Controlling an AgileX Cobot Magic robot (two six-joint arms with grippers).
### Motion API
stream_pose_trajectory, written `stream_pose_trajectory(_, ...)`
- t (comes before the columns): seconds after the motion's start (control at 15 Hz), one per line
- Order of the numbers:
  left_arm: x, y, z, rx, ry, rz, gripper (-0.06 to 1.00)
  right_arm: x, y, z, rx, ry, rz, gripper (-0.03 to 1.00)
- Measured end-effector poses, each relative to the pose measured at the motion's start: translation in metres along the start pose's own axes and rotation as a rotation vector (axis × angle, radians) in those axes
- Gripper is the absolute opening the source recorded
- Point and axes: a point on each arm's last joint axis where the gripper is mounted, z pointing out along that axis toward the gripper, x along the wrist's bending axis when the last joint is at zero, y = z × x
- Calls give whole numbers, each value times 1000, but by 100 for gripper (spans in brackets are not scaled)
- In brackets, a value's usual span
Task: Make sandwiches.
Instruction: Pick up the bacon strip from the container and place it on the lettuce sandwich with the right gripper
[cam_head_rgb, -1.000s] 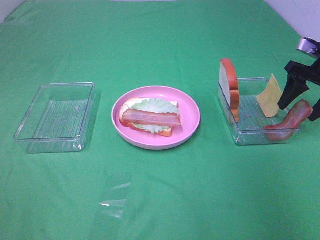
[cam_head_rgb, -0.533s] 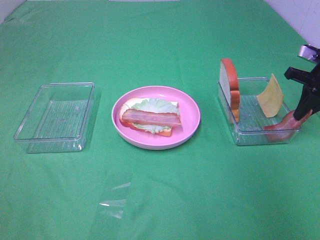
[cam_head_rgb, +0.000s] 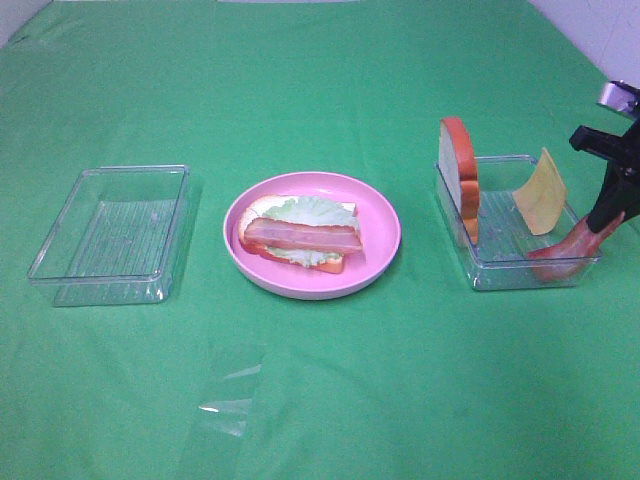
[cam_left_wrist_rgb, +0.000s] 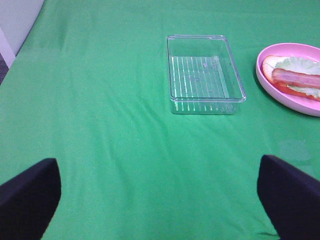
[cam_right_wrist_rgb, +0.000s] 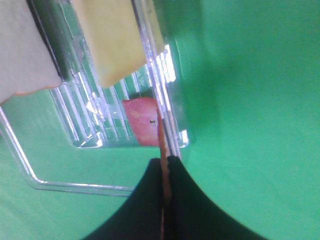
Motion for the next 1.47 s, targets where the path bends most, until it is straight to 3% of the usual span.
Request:
stream_pose_trajectory(0.27,0,0,0,0,0,0,99,18,-16,-44,-98,21,-28,3)
stream_pose_trajectory(0.33,0,0,0,0,0,0,99,30,-32,-77,-176,14,-58,3)
stream_pose_trajectory(0.53,0,0,0,0,0,0,99,44,-56,-115,-286,1,-94,3)
stream_pose_trajectory(0.73,0,0,0,0,0,0,99,52,-70,-134,-344,3,-113,3)
stream_pose_trajectory(0.93,0,0,0,0,0,0,99,76,-75,-135,-344,34,-171,3)
stream_pose_trajectory(1.2,0,0,0,0,0,0,99,149,-87,-110,-276,51,-388,3)
stream_pose_trajectory(1.27,0,0,0,0,0,0,99,173,-94,-102,-266,63,-444,3)
stream_pose_trajectory(1.33,0,0,0,0,0,0,99,223,-112,-86,-281,96,-576,3)
stream_pose_trajectory(1.4,0,0,0,0,0,0,99,247,-121,-77,-302,113,-639,3)
stream_pose_trajectory(1.47,0,0,0,0,0,0,99,256,-125,-73,-312,123,-663,3)
